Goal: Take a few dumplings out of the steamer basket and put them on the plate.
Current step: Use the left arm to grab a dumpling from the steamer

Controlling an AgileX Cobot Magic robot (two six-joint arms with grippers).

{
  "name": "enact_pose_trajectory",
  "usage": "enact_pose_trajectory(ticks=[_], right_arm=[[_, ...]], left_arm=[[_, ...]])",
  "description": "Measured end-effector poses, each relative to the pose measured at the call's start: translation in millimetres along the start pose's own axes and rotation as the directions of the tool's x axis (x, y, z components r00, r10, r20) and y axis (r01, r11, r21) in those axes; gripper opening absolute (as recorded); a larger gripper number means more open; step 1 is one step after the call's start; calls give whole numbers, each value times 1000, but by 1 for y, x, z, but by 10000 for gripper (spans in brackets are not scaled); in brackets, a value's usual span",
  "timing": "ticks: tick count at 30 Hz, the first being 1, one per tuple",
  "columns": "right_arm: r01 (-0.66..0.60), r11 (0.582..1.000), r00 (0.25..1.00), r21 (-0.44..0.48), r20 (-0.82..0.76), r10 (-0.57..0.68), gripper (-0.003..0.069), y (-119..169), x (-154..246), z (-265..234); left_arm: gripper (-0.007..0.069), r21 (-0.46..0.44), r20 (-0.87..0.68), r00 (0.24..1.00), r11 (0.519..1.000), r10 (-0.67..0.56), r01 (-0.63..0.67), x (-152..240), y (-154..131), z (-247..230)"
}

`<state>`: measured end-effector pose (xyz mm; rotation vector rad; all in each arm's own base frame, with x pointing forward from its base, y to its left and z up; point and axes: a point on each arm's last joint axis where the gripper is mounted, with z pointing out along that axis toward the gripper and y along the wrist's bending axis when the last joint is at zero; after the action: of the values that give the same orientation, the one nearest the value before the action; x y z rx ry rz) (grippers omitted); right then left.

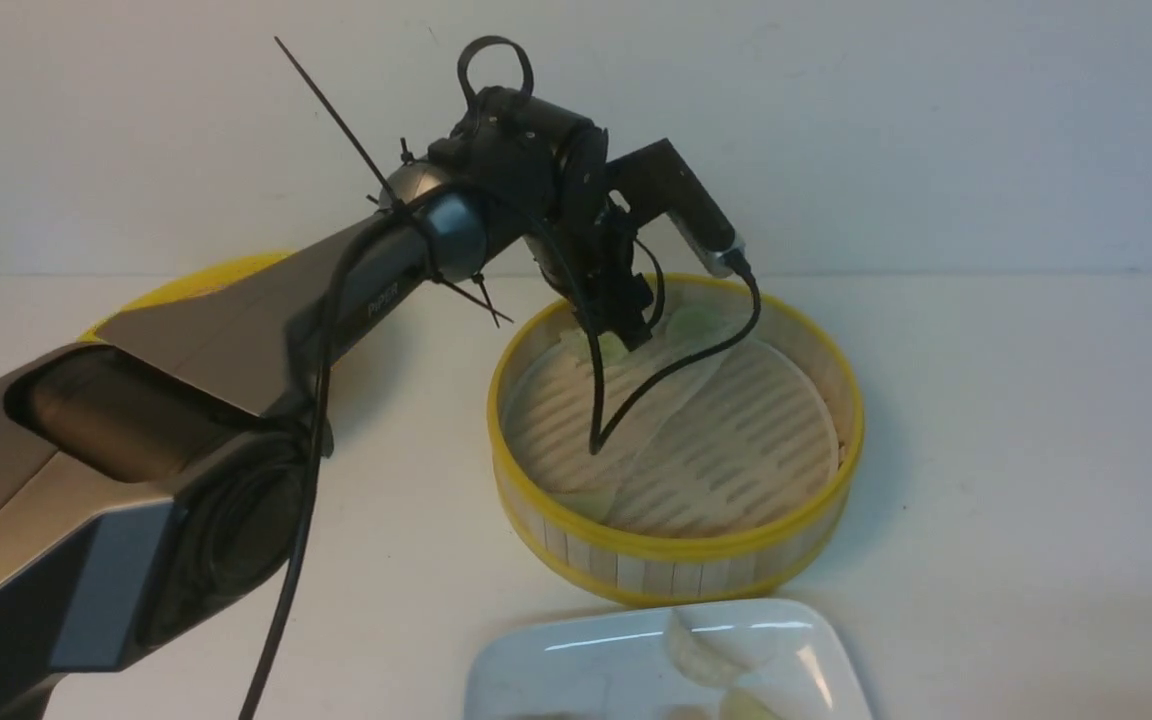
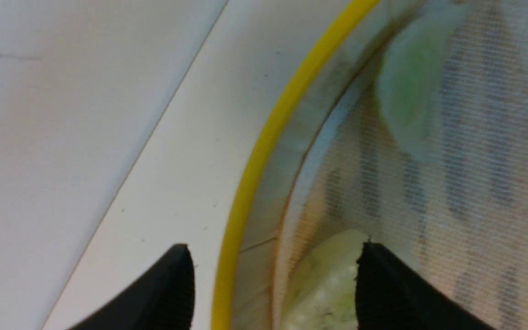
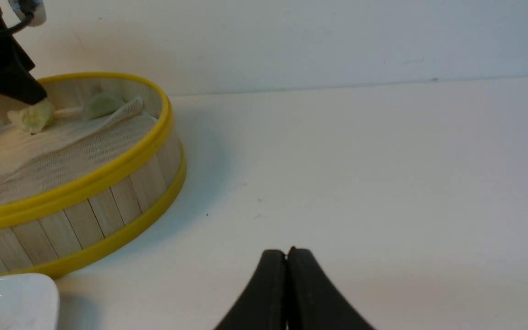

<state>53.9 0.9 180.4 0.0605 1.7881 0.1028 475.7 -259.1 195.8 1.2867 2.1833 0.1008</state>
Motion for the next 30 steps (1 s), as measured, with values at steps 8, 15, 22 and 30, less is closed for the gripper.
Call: enact_pose_trajectory(ticks=[8, 15, 22, 30], right_arm=[[0, 1000, 1000, 0, 0, 0, -15, 0, 0, 0], [0, 1000, 1000, 0, 0, 0, -15, 0, 0, 0], [0, 1000, 1000, 0, 0, 0, -15, 0, 0, 0], [0, 1000, 1000, 0, 0, 0, -15, 0, 0, 0]], left_arm=[[428, 16, 8, 999, 999, 38, -38, -3, -7, 1], [428, 27, 1, 999, 999, 36, -36, 0, -11, 13], [426, 44, -22, 999, 998, 37, -36, 6, -16, 26], [266, 41, -17, 1000, 999, 18, -18, 4, -14, 22]])
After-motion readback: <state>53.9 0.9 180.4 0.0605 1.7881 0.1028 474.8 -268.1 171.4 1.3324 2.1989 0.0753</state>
